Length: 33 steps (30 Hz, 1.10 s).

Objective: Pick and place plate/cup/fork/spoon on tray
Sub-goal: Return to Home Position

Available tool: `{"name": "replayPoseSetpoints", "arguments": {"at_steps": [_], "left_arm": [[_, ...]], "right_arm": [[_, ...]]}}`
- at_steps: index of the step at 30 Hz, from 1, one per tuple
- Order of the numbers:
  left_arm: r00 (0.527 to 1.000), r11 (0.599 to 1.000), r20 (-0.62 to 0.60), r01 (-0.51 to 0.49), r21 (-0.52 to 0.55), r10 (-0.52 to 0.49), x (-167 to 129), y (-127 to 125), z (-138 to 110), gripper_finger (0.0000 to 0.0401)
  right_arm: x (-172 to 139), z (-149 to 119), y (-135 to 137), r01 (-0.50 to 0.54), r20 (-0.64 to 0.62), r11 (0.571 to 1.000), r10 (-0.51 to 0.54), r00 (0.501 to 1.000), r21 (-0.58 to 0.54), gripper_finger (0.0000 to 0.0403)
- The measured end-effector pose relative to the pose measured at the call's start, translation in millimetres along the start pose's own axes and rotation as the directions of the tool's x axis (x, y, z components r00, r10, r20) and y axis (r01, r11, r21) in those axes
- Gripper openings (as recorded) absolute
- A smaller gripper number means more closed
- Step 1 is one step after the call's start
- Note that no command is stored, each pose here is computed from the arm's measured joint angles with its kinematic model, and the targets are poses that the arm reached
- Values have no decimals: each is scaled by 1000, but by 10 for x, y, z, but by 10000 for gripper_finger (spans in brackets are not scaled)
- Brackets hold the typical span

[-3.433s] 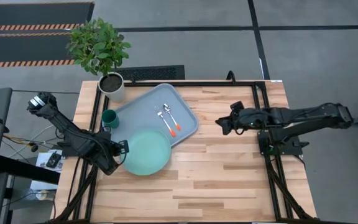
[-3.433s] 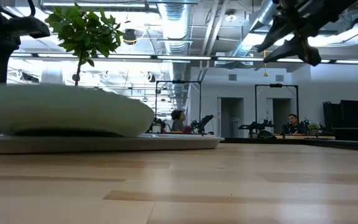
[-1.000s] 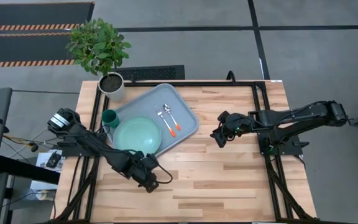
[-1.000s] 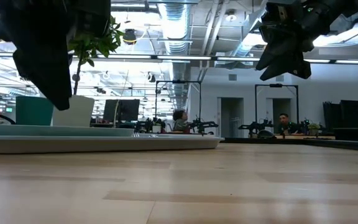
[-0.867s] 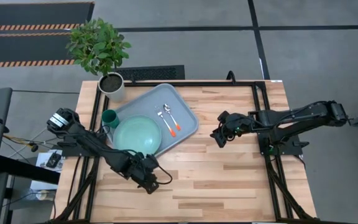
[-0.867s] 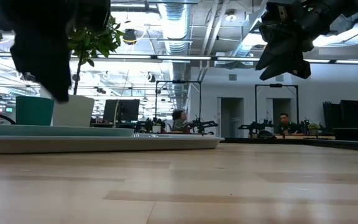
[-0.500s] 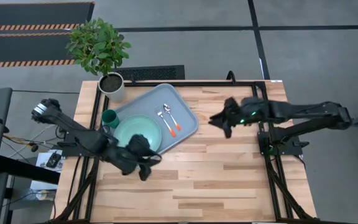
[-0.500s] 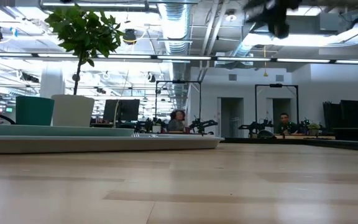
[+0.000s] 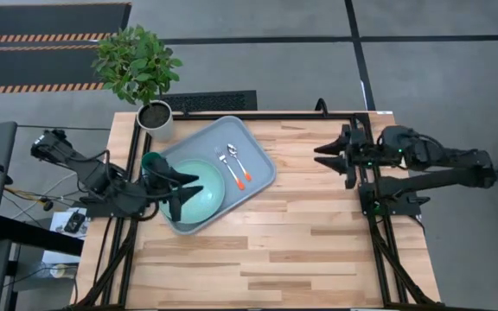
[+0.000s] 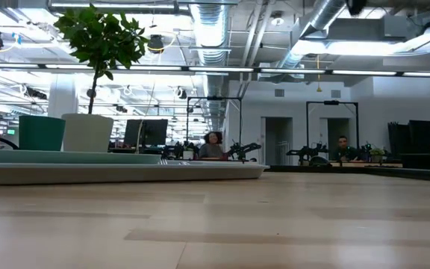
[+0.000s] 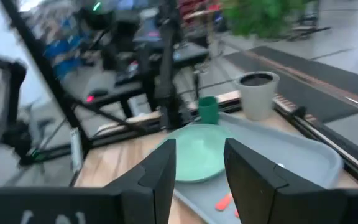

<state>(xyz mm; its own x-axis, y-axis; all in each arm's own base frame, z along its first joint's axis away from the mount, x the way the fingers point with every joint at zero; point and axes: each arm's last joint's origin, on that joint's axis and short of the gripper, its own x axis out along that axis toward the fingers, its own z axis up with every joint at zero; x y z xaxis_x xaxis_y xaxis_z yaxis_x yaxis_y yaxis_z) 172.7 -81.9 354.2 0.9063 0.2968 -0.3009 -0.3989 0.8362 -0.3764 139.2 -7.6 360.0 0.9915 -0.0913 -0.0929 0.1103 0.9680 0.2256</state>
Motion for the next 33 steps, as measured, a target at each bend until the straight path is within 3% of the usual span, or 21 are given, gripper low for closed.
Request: {"name": "replayPoseSetpoints", "arguments": {"at_steps": [4, 7, 11, 19, 27, 30, 33], "left_arm": [[979, 977, 66, 199, -81, -194, -35, 231, -247, 167], [922, 919, 101, 383, -93, -374, -31, 426, -432, 167], [851, 842, 199, 517, -154, -486, -68, 703, -610, 167], [782, 784, 324, 600, -160, -532, -285, 1076, -726, 167], [789, 821, 381, 559, -117, -483, -494, 1340, -718, 167], [773, 807, 354, 585, -79, -525, -496, 1324, -726, 167], [800, 821, 312, 563, -97, -512, -413, 1339, -856, 167]], "right_arm": [[-130, -279, -130, 23, 85, 997, -29, 996, 70, 161], [-231, -430, -202, 24, 158, 993, -42, 987, 116, 161], [-391, -557, -264, 26, 230, 985, -65, 971, 171, 161], [-649, -652, -307, 19, 340, 975, -94, 936, 219, 161], [-854, -793, -354, 143, 308, 968, -204, 929, 208, 161], [-813, -907, -375, 135, 252, 973, -180, 951, 186, 161], [-677, -1038, -417, 105, 262, 980, -148, 954, 172, 161]]}}
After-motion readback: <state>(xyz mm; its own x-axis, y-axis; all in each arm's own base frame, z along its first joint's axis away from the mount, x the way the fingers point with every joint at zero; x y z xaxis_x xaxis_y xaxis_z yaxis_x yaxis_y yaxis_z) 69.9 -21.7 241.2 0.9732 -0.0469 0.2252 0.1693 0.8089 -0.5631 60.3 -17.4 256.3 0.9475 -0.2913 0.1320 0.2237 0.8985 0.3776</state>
